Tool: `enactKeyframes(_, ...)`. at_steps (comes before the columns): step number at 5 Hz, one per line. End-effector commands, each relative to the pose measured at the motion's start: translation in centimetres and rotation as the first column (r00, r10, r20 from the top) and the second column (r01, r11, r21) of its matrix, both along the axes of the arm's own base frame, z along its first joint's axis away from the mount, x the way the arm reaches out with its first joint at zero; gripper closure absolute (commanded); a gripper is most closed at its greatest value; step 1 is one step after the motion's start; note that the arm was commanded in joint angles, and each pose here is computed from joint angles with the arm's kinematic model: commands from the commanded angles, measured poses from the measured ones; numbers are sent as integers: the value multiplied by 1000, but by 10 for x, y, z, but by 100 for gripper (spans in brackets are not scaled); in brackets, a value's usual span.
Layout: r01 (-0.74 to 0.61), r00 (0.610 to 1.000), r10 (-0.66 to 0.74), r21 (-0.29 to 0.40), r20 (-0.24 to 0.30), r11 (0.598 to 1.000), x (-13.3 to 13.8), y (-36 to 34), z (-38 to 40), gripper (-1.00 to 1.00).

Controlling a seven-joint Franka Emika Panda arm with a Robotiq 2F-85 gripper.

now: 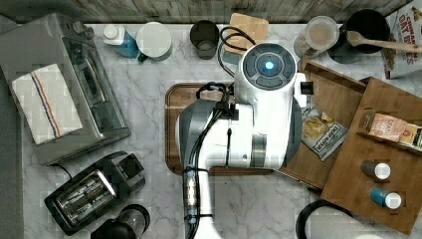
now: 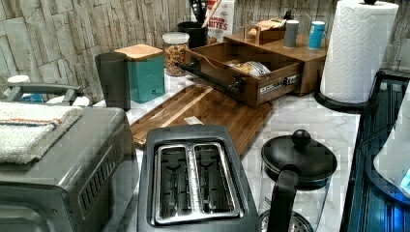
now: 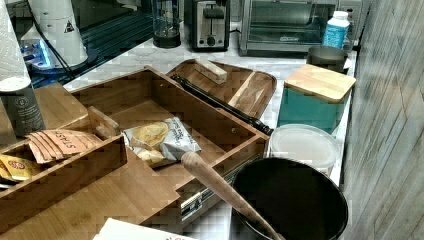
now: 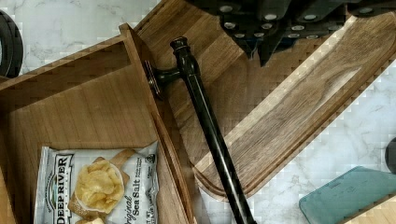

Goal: Close the drawer.

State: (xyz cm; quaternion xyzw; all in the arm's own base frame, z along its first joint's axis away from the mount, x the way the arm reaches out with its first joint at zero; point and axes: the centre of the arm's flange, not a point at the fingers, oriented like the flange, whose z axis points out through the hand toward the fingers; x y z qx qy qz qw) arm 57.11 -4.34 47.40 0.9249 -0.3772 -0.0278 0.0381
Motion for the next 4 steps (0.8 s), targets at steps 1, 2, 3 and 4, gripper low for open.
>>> enactKeyframes(1, 8, 1000, -8, -5, 0, 1000, 0, -5, 0, 100)
enactKeyframes(2, 8, 1000, -8, -5, 0, 1000, 0, -5, 0, 100)
enactKeyframes(3, -100, 995, 100, 6, -11, 995, 6, -9, -21, 100)
enactKeyframes(4, -173, 985, 173, 26, -14, 985, 20, -10, -31, 100)
